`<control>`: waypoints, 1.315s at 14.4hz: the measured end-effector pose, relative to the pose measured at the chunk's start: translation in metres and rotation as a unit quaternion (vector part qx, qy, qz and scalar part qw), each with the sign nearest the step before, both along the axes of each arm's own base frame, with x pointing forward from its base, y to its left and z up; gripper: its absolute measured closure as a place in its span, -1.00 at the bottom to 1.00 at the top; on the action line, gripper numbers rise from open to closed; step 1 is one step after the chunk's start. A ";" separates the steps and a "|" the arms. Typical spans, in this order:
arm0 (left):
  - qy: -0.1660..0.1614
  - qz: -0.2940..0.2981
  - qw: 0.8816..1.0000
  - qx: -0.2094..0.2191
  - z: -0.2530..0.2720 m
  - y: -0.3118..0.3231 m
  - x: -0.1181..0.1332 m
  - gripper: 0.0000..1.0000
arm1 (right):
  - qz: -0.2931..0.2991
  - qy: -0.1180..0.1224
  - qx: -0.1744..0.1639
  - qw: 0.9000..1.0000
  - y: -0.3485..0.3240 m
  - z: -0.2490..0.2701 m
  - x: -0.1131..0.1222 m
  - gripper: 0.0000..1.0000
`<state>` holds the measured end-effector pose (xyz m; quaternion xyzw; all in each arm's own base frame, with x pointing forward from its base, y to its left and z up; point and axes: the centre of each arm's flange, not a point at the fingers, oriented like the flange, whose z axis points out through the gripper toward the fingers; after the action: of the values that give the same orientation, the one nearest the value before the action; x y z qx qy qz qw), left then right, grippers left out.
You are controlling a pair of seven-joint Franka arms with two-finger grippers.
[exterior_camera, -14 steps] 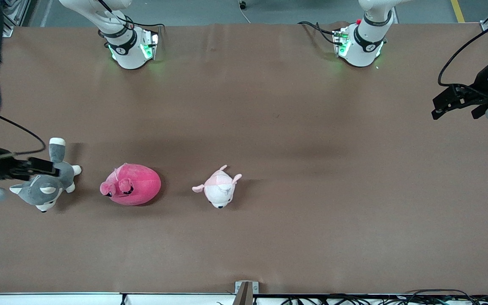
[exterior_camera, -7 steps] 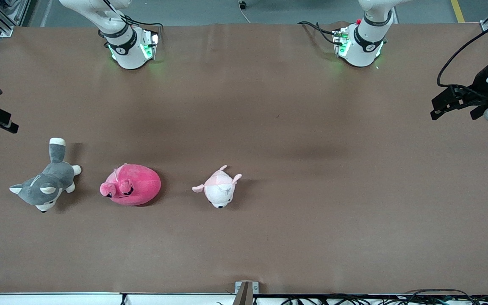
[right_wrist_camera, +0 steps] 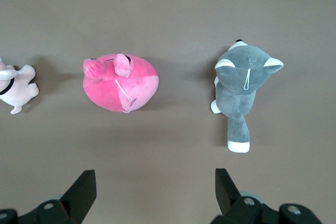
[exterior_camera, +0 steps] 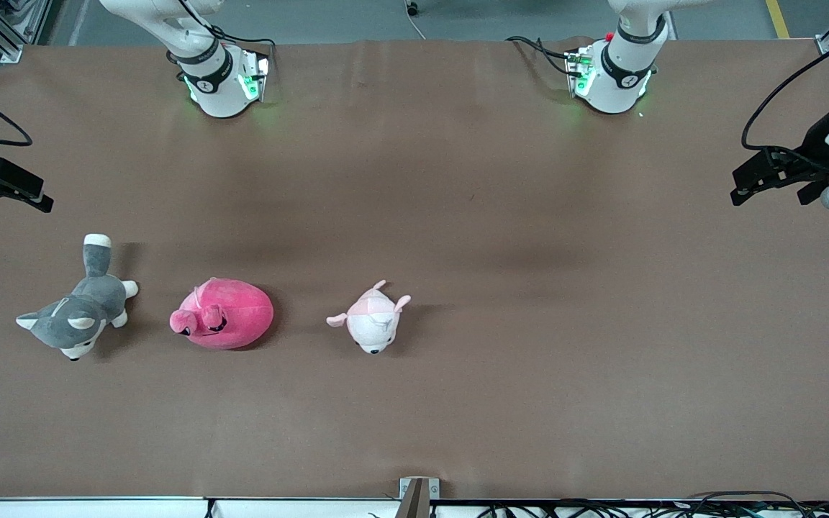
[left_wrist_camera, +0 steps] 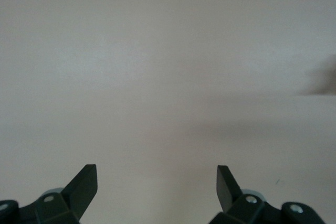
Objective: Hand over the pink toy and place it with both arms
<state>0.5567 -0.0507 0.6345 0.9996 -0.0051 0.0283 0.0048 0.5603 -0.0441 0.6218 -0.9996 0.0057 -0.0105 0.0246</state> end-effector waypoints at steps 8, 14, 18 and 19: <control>0.000 -0.005 1.000 0.000 0.000 -0.006 -0.001 -1.00 | 0.006 -0.002 -0.015 1.000 0.008 -0.009 -0.016 -1.00; -0.001 -0.005 1.000 0.000 0.001 -0.006 -0.001 -1.00 | 0.006 -0.011 -0.015 1.000 0.008 -0.021 -0.014 -1.00; -0.001 -0.001 1.000 0.000 0.001 -0.001 0.000 -1.00 | 0.005 -0.011 -0.015 1.000 0.007 -0.022 -0.014 -1.00; -0.001 0.000 1.000 0.000 0.001 -0.001 0.000 -1.00 | 0.004 -0.011 -0.016 1.000 0.006 -0.022 -0.014 -1.00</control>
<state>0.5566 -0.0514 0.6354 0.9995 -0.0056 0.0292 0.0051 0.5467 -0.0379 0.5998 -0.9997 0.0010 -0.0217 0.0089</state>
